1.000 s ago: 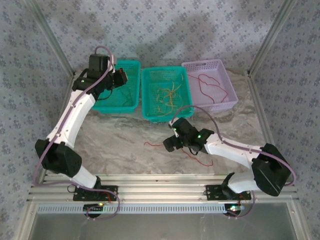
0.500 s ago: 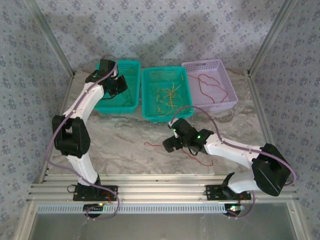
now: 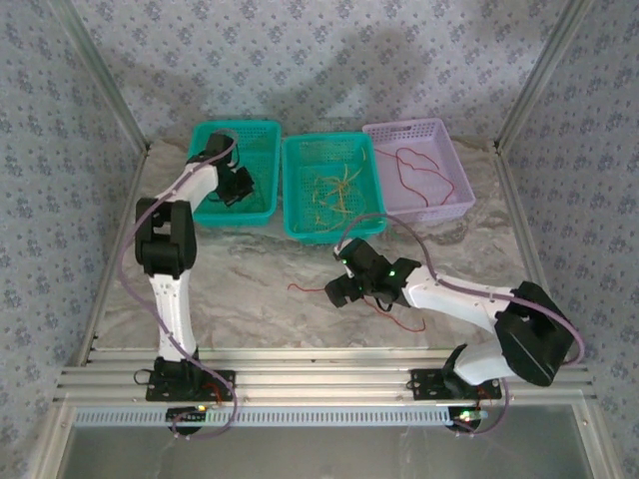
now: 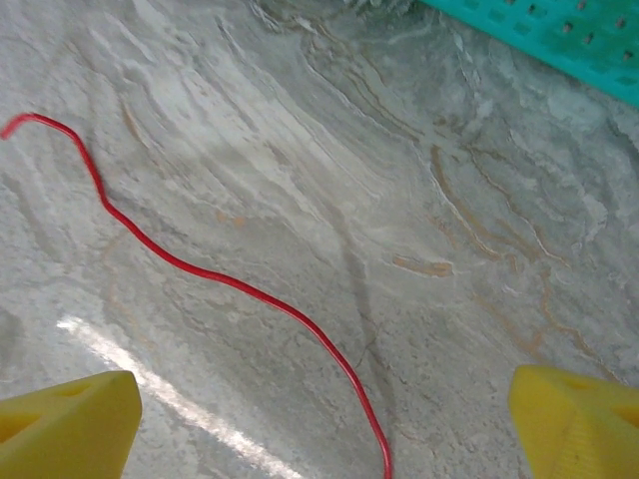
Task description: Untangle the cables
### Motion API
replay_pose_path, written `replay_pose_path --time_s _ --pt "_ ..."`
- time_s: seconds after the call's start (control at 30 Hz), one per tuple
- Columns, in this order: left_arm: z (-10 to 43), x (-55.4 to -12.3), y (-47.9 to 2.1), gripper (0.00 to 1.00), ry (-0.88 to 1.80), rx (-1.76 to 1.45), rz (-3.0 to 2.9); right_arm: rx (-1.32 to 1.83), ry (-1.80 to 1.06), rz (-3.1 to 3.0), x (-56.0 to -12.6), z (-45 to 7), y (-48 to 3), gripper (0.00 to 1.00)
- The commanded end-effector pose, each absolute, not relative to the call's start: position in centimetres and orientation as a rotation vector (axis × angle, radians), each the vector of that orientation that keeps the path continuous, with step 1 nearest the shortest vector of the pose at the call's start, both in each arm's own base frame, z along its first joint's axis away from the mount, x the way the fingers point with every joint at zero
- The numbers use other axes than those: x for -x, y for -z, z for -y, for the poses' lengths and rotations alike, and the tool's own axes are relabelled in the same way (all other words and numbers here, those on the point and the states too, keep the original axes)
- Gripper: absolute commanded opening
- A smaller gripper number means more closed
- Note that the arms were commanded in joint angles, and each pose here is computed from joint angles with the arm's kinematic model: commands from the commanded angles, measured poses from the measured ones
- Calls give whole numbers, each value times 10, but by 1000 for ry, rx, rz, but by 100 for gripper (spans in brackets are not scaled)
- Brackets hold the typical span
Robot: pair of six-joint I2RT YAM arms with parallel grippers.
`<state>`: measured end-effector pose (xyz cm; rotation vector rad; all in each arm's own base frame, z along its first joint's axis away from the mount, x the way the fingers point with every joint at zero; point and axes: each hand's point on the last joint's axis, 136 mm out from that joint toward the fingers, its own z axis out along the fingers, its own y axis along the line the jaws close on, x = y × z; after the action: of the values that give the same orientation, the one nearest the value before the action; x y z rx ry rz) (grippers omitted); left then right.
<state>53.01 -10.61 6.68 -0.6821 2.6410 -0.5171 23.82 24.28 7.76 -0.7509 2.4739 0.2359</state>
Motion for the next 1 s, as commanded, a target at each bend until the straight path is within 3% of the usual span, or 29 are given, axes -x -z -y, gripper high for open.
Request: replay_pose_path --time_s 0.0,0.1,0.2,0.3,0.47,0.73,0.8,0.9,0.97 --pt "110 -540 -76 4 531 656 -2647 788 -147 -2513 -238 -237 -69 95" --pt "111 -544 -78 21 521 640 -2654 805 -136 -2552 -235 -237 -58 92" --pt "114 -549 -92 54 535 632 -2641 825 -137 -2572 -234 -240 -47 88" --pt "117 -550 -107 71 537 608 -2628 846 -136 -2587 -235 -245 -39 85" --pt "129 -548 -155 92 583 545 -2574 871 -134 -2593 -237 -251 -29 77" --pt "138 -522 -264 100 588 451 -2412 907 -95 -2597 -242 -255 -15 64" --pt "137 -513 -273 100 582 453 -2403 905 -84 -2602 -244 -255 -12 59" --pt "132 -502 -275 100 560 470 -2422 920 -73 -2613 -245 -255 -7 43" --pt "131 -497 -277 100 559 474 -2421 922 -66 -2615 -246 -255 -5 40"
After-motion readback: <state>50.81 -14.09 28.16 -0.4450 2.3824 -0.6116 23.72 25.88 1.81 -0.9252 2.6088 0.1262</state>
